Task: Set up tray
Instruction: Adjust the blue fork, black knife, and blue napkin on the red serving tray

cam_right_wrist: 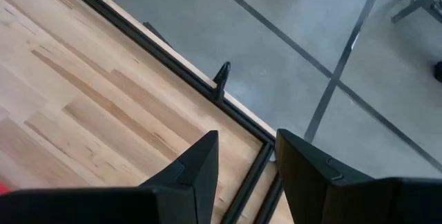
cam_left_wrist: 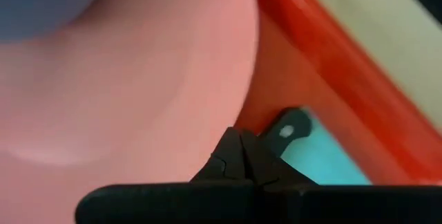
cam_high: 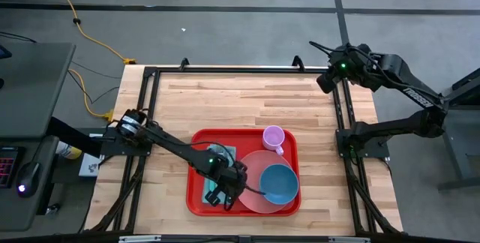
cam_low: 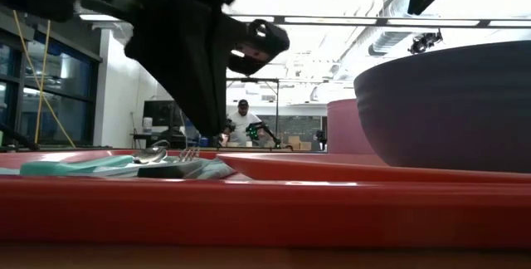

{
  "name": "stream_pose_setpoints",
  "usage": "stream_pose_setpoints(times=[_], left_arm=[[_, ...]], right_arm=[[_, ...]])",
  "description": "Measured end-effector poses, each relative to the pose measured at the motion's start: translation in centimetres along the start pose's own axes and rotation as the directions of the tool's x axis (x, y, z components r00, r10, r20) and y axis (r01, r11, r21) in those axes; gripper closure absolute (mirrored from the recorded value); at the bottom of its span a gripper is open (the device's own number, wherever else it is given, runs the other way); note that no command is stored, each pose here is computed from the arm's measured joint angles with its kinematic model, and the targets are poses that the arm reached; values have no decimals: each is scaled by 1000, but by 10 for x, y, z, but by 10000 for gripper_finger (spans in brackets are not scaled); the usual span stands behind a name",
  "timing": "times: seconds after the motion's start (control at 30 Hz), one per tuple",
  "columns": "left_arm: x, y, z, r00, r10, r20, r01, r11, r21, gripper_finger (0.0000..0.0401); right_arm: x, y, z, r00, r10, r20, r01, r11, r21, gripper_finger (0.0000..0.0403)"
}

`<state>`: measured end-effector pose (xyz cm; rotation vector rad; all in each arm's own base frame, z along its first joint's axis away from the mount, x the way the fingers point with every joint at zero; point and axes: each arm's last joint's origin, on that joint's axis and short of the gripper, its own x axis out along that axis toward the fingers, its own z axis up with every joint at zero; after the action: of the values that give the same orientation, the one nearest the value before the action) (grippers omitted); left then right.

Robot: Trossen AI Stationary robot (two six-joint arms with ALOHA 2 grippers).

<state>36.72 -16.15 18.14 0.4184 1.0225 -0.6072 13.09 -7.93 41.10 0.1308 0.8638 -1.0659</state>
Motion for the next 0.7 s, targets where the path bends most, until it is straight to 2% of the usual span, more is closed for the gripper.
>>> stream_pose_setpoints(times=[0.27,0.43,0.7], left_arm=[[2,-27,8,1000,-15,8,15,1000,20,393],[2,-28,11,999,33,27,-34,999,18,393],[6,-27,13,998,37,48,-38,999,8,393]], right_arm=[[0,-1,-4,999,-8,-35,8,1000,17,279],[0,-1,-4,999,-4,-37,5,999,40,279],[0,0,-5,999,17,-47,-15,999,40,279]])
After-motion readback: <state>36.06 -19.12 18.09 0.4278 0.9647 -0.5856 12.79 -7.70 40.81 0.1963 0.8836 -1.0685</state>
